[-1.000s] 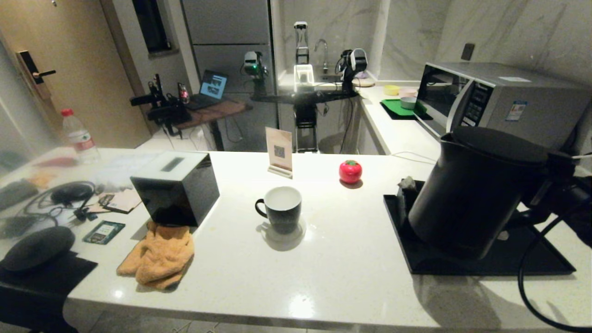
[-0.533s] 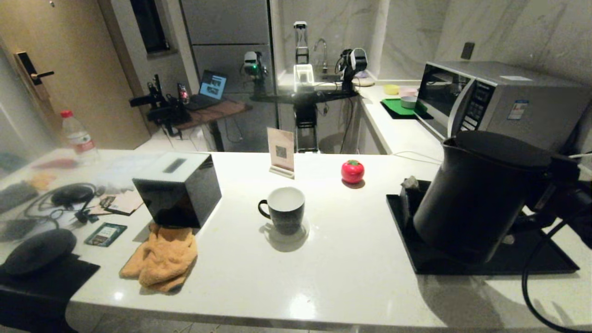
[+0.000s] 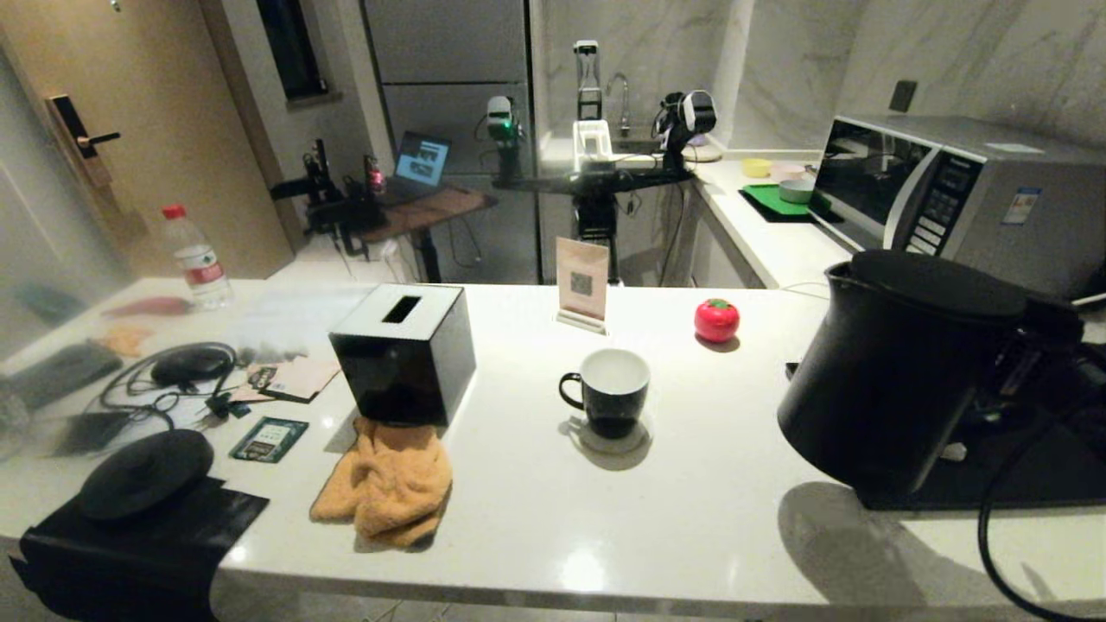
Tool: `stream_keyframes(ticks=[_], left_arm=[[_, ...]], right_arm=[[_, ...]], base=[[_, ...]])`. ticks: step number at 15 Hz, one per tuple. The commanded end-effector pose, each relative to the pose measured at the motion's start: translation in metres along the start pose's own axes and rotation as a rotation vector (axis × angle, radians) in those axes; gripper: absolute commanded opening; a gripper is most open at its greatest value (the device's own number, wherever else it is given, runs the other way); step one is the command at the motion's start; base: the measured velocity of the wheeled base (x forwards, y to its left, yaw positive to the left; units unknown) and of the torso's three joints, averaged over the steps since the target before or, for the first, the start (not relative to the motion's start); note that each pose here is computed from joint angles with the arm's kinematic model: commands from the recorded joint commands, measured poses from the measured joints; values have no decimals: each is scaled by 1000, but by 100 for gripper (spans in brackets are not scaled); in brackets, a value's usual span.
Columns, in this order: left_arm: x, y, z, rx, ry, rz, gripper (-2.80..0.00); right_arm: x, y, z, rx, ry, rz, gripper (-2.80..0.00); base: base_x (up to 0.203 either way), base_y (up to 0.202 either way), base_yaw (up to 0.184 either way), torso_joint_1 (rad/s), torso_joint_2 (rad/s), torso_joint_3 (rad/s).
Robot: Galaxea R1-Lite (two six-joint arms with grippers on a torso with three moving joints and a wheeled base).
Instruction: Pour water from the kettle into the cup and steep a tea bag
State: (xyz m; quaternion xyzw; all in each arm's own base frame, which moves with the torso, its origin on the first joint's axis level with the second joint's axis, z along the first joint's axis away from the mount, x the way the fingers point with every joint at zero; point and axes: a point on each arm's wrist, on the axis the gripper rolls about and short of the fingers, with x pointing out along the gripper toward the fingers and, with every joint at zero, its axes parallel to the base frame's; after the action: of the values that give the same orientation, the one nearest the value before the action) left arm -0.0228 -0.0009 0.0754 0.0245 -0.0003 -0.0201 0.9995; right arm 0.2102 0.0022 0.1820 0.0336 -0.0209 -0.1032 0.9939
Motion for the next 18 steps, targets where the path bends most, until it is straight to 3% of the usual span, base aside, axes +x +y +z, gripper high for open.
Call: stream_keyframes(ticks=[1, 5, 18], left_arm=[[0, 0, 0, 0, 0, 0, -280], [0, 0, 0, 2, 0, 0, -280], [0, 0, 0, 2, 0, 0, -280]], right_arm=[[1, 1, 0, 5, -5, 9, -280], [1, 1, 1, 6, -8, 9, -280], [4, 2, 3, 6, -16, 13, -280]], base=[[0, 195, -6, 2, 7, 7], [0, 159, 0, 0, 2, 2], [0, 0, 0, 0, 0, 0]])
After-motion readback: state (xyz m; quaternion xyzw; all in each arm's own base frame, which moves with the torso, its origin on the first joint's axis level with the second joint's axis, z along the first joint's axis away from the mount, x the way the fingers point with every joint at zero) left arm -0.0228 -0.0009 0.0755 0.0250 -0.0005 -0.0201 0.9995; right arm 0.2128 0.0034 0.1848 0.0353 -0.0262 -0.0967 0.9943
